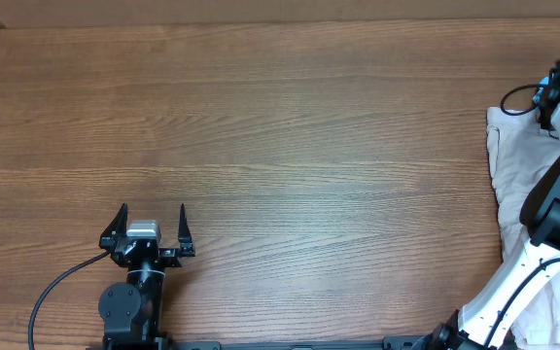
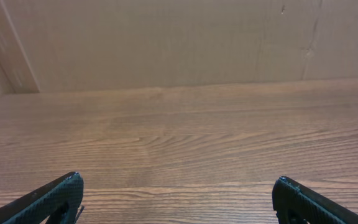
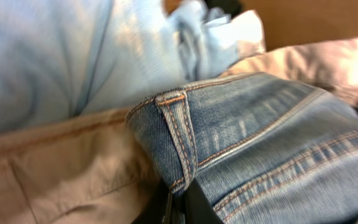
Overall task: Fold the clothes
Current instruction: 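Grasp the blue jeans waistband belt loop with the right gripper, then pull the jeans left out of the pile and drop them on the table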
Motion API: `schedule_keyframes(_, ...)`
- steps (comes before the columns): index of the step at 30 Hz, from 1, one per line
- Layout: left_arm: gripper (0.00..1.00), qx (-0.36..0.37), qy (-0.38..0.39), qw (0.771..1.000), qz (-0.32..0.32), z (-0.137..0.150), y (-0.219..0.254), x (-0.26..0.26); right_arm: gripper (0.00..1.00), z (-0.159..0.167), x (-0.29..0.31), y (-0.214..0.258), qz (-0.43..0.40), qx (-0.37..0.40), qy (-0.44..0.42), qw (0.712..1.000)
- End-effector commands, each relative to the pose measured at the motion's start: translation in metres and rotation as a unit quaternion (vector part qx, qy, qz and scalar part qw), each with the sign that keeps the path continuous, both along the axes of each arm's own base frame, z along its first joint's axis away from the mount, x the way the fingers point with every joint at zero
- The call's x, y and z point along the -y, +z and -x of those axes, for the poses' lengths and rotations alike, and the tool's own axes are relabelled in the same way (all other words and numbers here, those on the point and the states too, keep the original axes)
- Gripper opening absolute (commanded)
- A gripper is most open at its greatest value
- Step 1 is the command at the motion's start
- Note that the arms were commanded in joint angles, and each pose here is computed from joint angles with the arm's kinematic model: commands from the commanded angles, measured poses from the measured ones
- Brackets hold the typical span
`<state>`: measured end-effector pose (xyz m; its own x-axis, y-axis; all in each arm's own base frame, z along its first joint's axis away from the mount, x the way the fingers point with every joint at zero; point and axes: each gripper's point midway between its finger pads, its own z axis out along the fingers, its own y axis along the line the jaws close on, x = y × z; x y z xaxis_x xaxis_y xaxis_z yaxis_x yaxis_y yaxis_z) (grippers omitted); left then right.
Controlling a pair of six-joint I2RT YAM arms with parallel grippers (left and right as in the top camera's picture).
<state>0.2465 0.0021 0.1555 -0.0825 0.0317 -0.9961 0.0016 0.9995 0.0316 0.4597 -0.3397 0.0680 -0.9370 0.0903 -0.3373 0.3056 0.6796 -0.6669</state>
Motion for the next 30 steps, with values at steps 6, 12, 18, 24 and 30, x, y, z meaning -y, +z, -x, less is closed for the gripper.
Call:
schedule_keyframes(6, 1.00, 0.003, -0.005, 1.000, -0.010, 0.000, 0.000, 0.002, 0.04, 0.017, -0.008, 0.207, 0.084, 0.231, -0.065, 0.967)
schedule_keyframes(12, 1.00, 0.003, -0.005, 1.000, -0.010, 0.000, 0.000, 0.002, 0.04, 0.046, -0.054, 0.323, 0.091, 0.344, -0.016, 0.934)
schedule_keyframes(18, 1.00, 0.003, -0.005, 1.000, -0.010, 0.000, 0.000, 0.002, 0.04, 0.063, -0.187, 0.419, 0.092, 0.419, 0.120, 0.896)
schedule_keyframes(24, 1.00, 0.003, -0.005, 1.000, -0.010, 0.000, 0.000, 0.002, 0.04, 0.084, -0.339, 0.474, 0.060, 0.466, 0.259, 0.844)
schedule_keyframes(30, 1.00, 0.003, -0.005, 1.000, -0.010, 0.000, 0.000, 0.002, 0.04, 0.073, -0.497, 0.440, -0.140, 0.467, 0.412, 0.770)
